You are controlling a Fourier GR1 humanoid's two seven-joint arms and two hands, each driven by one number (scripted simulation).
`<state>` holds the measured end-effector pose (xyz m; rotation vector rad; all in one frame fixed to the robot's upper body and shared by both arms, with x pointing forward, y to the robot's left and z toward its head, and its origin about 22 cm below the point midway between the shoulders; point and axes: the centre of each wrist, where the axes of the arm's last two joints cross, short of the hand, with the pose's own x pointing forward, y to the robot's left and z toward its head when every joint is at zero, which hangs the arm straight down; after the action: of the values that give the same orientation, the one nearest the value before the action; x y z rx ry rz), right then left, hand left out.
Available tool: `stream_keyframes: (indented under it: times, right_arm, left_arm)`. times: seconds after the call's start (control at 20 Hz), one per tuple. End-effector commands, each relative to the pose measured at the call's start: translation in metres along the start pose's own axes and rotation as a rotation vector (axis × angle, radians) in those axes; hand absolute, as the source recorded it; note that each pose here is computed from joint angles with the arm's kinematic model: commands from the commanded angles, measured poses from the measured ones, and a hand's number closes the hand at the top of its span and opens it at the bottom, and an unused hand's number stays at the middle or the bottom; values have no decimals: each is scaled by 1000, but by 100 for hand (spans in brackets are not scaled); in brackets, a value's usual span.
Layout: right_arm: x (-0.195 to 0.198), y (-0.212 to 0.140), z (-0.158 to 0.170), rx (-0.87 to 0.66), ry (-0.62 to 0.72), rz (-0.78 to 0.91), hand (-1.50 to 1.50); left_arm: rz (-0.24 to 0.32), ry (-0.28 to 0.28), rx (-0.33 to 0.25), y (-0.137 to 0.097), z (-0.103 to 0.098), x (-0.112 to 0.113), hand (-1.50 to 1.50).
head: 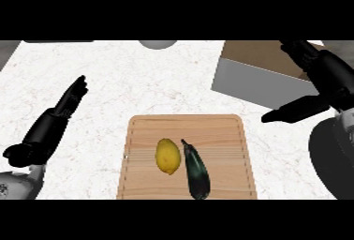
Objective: Pick the eggplant from the cutting board and place it in the cardboard box
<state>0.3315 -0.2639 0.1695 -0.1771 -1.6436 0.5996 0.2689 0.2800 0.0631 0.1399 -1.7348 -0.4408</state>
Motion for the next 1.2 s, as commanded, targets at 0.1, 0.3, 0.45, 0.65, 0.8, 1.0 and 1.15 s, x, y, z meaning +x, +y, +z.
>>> stream_keyframes:
  times: [0.1, 0.3, 0.45, 0.65, 0.8, 1.0, 1.15]
  right_arm:
    - [0, 15, 26, 167, -91, 198, -150]
    - [24, 28, 19, 253, -143, 339, -150]
    - [36, 31, 27, 377, -41, 449, -150]
    - [59, 63, 14, 538, 16, 625, -150]
    - [81, 80, 4, 637, 14, 678, -150]
    - [103, 100, 11, 707, 95, 784, -150]
    - [123, 132, 12, 723, 116, 834, -150]
  left_arm:
    - [-34, -38, -51, -3, -11, -4, 0]
    - [-24, 1, -79, -5, -23, -6, 0]
    - [-14, -24, -96, -5, -21, 7, 0]
    - [-22, -47, -98, -15, -25, 6, 0]
    - [-27, -49, -90, -4, -28, 2, 0]
    - [-21, -31, -95, -12, -13, 11, 0]
    - [-18, -26, -85, -9, -23, -5, 0]
